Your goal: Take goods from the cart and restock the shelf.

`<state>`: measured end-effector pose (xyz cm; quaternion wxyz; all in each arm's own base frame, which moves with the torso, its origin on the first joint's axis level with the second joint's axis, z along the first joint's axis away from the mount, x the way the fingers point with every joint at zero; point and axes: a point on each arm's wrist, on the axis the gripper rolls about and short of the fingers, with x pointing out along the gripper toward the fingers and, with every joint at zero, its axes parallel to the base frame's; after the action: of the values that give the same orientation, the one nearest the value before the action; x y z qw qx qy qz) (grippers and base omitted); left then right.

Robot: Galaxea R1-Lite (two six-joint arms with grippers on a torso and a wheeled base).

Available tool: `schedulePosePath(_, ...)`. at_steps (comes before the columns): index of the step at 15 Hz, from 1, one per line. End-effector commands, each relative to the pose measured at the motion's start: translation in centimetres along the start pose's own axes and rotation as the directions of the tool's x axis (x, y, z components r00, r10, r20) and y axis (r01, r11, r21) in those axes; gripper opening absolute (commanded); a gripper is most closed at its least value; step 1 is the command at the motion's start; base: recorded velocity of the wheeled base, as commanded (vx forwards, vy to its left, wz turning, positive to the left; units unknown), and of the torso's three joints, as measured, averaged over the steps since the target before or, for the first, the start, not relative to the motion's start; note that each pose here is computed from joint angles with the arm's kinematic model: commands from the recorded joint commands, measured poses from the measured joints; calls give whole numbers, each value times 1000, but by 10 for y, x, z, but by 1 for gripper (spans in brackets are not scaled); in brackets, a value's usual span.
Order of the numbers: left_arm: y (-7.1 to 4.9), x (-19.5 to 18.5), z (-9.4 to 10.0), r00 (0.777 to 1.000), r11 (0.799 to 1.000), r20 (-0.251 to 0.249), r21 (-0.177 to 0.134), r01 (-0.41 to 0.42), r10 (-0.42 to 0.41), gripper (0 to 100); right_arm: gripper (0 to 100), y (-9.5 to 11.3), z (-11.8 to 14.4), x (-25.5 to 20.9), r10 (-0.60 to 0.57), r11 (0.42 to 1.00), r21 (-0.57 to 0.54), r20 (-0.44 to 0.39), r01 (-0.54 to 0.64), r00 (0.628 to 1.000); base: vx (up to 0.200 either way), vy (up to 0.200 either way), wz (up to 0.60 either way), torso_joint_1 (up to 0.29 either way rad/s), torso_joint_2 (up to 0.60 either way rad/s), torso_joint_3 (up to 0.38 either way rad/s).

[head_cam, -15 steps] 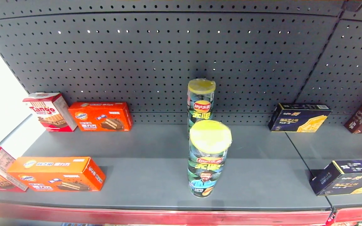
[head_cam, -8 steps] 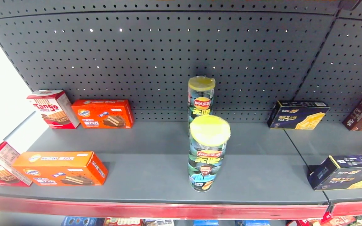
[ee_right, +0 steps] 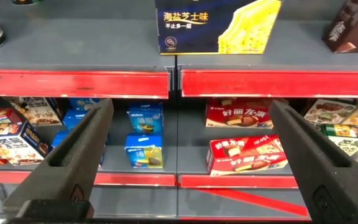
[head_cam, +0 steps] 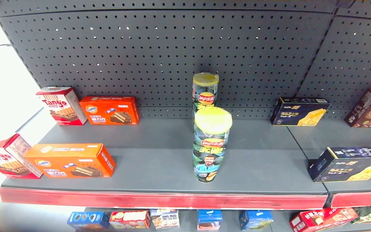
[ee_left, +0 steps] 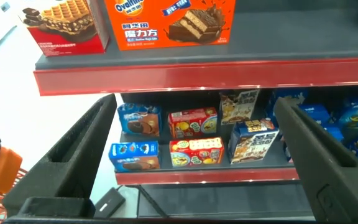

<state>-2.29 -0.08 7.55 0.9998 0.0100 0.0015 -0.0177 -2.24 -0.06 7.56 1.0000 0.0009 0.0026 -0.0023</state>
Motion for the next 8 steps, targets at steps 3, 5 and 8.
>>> schedulePosePath(3, 0, 0, 0, 1000, 1000, 0, 0, 0, 0, 100, 100, 0, 0, 0, 0, 1000, 0, -3, 0, 1000, 0, 0, 0, 0, 0, 0)
schedulePosePath(5, 0, 0, 0, 1000, 1000, 0, 0, 0, 0, 100, 100, 0, 0, 0, 0, 1000, 0, -3, 0, 1000, 0, 0, 0, 0, 0, 0)
schedulePosePath(8, 0, 0, 0, 1000, 1000, 0, 0, 0, 0, 100, 100, 0, 0, 0, 0, 1000, 1, -1, 0, 1000, 0, 0, 0, 0, 0, 0)
